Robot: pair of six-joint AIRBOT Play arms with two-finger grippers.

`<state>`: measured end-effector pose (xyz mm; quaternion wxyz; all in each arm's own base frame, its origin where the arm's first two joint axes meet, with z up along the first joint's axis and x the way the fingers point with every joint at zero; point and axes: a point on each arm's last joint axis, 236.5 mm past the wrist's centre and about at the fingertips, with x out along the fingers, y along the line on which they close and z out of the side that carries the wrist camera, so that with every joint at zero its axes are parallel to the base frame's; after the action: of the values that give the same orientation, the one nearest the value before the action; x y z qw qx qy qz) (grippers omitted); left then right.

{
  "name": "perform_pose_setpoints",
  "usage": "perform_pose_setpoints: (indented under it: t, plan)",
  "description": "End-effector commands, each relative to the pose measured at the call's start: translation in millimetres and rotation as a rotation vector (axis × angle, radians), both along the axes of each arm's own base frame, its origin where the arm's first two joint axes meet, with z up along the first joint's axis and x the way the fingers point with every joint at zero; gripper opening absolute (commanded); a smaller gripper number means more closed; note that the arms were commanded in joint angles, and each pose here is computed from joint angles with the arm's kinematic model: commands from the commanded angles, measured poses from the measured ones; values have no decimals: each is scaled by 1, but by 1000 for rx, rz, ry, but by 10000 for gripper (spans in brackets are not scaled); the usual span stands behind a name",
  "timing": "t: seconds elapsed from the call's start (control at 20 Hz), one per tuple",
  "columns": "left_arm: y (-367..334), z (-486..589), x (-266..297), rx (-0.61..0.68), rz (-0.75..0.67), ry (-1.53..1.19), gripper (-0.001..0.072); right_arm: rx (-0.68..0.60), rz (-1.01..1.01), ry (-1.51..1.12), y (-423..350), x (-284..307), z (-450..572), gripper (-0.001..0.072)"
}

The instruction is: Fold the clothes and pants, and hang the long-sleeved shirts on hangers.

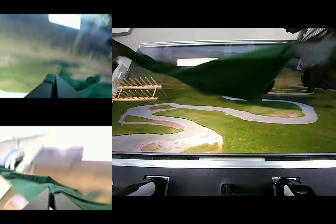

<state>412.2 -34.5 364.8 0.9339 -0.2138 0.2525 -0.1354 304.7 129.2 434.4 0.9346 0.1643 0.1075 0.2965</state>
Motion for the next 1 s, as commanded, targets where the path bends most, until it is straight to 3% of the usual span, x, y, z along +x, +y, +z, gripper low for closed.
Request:
perform_pose_setpoints:
  t: [0.0, 0.15, 0.3, 0.45, 0.65, 0.95]
  plan:
    - [15, 94, -88, 41, 158, -234, 16, -78, -126, -318, -16, -89, 104, 26]
    - [34, 127, -147, 88, 318, -341, 16, -29, -245, -382, -37, -121, 131, 26]
    - [66, 160, -183, 101, 505, -470, 16, -23, -261, -343, -41, -114, 124, 26]
    - [72, 158, -169, 98, 513, -464, 16, -18, -299, -156, -54, -69, 87, 26]
    - [75, 81, -71, 91, 393, -233, 16, -66, -257, 257, -55, 21, -17, 27]
    - [67, -176, 130, 139, 155, 240, 15, -99, -223, 778, -67, 160, -234, 27]
